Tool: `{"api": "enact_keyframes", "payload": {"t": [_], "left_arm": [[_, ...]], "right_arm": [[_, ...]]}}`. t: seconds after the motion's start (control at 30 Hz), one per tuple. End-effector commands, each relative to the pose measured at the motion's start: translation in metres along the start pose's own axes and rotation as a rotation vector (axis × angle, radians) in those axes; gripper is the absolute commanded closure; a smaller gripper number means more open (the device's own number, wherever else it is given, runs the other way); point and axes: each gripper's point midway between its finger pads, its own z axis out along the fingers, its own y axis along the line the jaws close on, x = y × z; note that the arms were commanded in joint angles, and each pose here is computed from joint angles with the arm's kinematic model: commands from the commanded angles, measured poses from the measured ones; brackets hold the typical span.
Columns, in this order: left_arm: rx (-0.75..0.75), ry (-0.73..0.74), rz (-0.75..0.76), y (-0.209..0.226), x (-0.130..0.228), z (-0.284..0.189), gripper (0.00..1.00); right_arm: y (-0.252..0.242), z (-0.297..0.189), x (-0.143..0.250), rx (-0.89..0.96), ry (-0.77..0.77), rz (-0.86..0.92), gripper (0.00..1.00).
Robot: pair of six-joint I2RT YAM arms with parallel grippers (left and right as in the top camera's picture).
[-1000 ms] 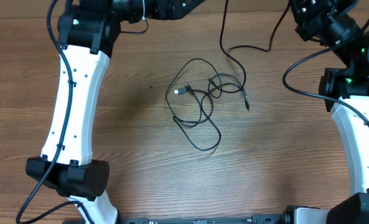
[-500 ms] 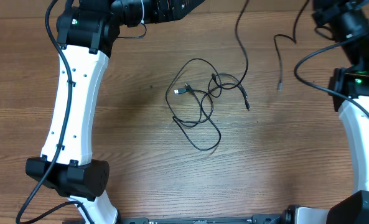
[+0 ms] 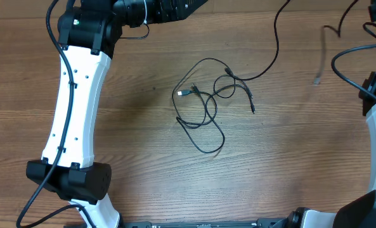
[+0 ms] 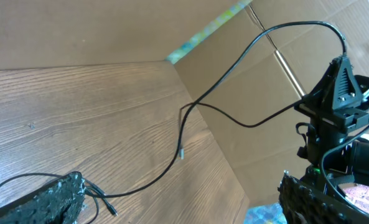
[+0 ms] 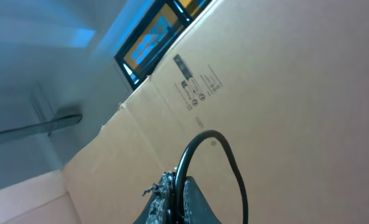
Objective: Untangle cables
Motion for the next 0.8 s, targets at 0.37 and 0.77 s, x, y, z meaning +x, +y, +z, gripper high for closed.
{"api": "enact_keyframes", "payload": {"t": [0.37, 0.77], "left_arm": [[-0.005, -0.009, 0.016, 0.0, -0.003, -0.001, 0.0], [-0.005, -0.009, 0.016, 0.0, -0.003, -0.001, 0.0]], "right_arm": [[0.059, -0.01, -0.055, -0.205, -0.2, 0.139, 0.96], [0.071, -0.02, -0.079, -0.282, -0.31, 0.316, 0.96]]}}
